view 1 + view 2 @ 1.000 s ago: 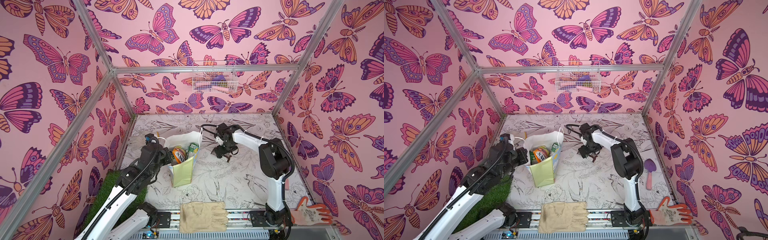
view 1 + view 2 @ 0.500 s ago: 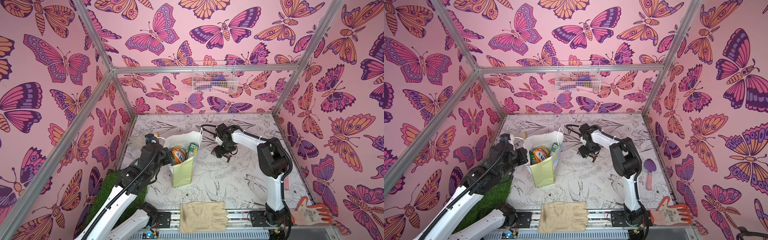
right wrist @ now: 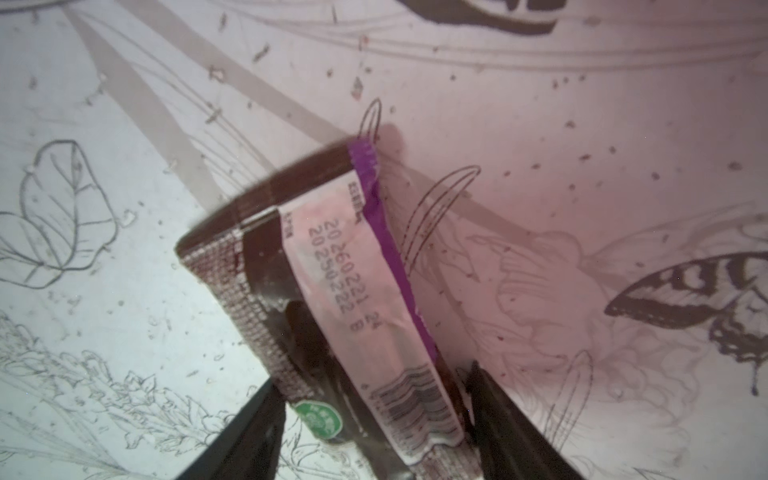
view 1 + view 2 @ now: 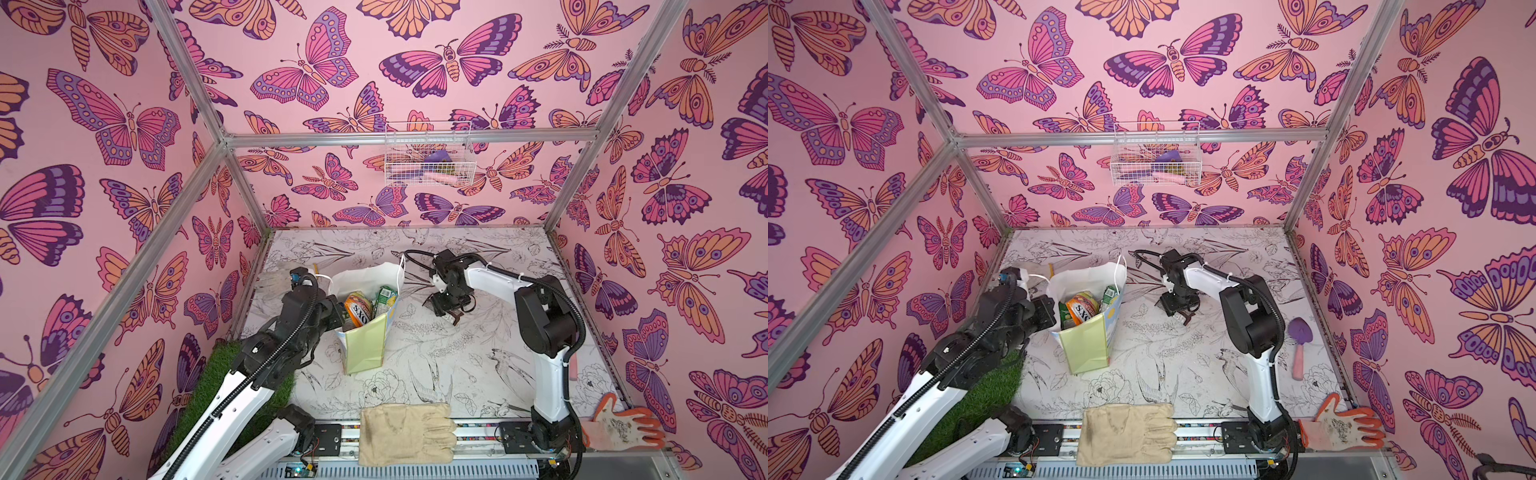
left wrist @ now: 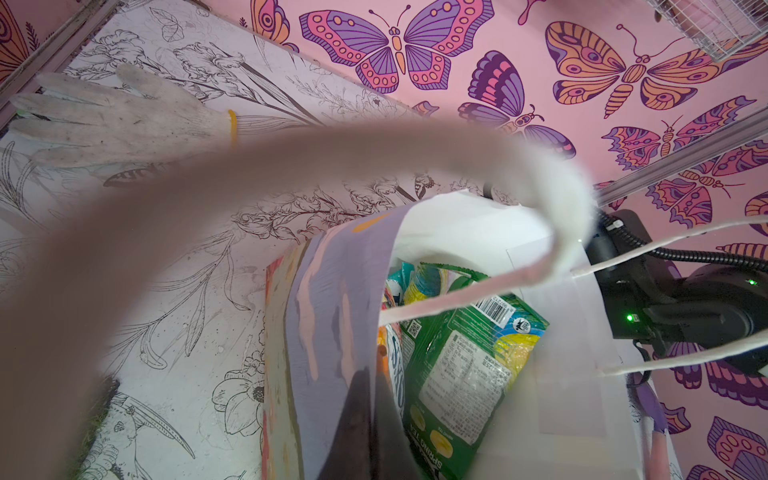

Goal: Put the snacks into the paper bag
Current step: 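Descend the right gripper onto the chocolate bar and close on it, then lift the chocolate bar off the table with the right gripper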

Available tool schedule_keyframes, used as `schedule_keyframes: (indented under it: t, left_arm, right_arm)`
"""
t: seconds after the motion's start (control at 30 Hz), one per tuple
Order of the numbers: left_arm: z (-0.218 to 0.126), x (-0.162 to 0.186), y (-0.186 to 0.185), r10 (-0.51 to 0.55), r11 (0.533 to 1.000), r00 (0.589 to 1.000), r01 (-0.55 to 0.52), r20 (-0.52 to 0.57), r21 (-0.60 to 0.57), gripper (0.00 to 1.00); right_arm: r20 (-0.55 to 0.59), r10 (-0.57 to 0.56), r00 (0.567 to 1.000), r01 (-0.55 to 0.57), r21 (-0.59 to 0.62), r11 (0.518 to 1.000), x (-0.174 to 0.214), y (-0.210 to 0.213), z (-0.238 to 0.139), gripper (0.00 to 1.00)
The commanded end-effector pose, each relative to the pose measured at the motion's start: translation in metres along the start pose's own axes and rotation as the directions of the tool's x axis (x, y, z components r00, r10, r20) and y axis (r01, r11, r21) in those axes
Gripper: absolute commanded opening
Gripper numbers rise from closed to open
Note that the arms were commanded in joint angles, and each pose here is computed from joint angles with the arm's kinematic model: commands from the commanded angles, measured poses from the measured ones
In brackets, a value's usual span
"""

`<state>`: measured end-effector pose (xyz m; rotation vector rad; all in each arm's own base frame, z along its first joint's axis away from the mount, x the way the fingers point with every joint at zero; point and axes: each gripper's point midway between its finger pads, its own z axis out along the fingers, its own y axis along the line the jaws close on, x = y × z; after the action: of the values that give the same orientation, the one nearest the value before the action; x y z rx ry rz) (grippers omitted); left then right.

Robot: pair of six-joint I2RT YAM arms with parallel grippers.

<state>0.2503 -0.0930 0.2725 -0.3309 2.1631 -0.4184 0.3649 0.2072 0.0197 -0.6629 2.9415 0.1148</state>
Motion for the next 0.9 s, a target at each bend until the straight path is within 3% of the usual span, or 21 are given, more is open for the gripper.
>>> schedule_keyframes:
  t: [0.0,0.2,0.47,0.87]
  left_arm:
    - [-0.008,-0.021,-0.008,-0.012,0.999,0.997,0.01,0.078,0.031,0.0]
    - [-0.009,-0.021,-0.008,-0.014,0.999,0.997,0.011,0.077,0.034,0.0]
    - [-0.009,-0.02,-0.008,-0.017,0.999,0.997,0.015,0.076,0.035,0.0]
    - [-0.01,-0.019,-0.009,-0.023,0.999,0.997,0.02,0.073,0.044,0.0]
  right_arm:
    - [-0.014,0.014,1.0,-0.014,-0.029,0.999,0.009,0.006,-0.004,0.62]
    - [0.015,0.022,1.0,-0.022,-0.019,1.0,0.011,0.01,-0.011,0.49]
    - [0.049,0.009,0.999,-0.008,-0.01,1.0,0.01,0.018,-0.027,0.25]
    - [0.156,0.013,0.988,-0.009,-0.022,1.0,0.0,0.023,-0.075,0.19]
